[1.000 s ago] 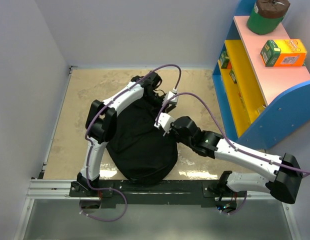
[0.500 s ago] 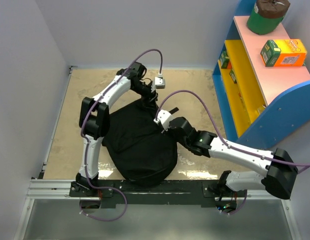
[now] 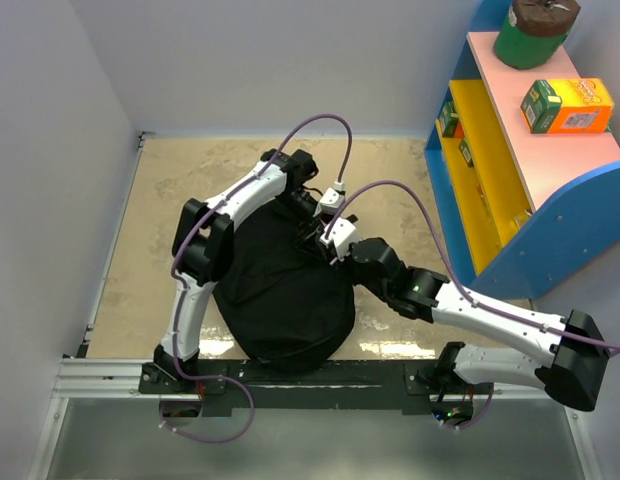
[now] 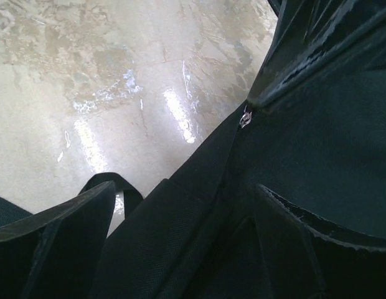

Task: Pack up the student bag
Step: Zip the student bag at the center of the board.

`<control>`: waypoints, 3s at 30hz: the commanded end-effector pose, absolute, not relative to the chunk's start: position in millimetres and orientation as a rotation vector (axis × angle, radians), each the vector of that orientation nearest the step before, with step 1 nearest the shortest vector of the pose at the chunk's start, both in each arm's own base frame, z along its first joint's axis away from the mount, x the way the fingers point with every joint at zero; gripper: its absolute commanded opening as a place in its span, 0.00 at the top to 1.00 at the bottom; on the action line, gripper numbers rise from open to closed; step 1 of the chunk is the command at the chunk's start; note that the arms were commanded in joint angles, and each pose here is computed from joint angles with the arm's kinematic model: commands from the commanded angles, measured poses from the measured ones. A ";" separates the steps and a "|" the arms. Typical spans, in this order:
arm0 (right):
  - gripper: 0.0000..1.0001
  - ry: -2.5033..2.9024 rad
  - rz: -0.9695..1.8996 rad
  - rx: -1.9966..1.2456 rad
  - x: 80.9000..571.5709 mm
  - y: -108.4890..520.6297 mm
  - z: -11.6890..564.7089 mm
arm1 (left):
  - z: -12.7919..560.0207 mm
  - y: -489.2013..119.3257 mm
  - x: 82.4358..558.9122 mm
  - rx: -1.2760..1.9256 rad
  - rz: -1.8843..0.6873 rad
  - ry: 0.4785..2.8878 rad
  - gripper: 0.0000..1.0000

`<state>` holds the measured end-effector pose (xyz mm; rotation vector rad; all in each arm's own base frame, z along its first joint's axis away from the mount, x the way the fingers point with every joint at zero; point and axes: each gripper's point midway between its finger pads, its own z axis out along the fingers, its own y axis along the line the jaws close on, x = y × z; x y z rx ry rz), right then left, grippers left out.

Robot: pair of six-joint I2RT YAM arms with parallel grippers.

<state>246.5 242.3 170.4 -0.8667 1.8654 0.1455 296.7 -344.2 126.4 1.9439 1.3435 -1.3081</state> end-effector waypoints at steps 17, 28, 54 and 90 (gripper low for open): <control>1.00 1.748 0.204 -0.767 248.4 240.1 200.4 | 114.4 -378.0 313.0 1.946 -1.311 1.306 1.00; 1.00 1.795 0.042 -0.709 265.1 220.6 194.5 | 105.6 -334.0 400.5 1.829 -1.001 1.462 1.00; 1.00 1.828 0.078 -0.647 320.1 251.7 184.5 | 153.4 -237.9 352.8 1.782 -1.010 1.671 0.50; 1.00 1.838 -0.011 -0.463 384.1 239.3 171.2 | 107.3 -261.5 419.2 1.720 -0.937 1.747 0.82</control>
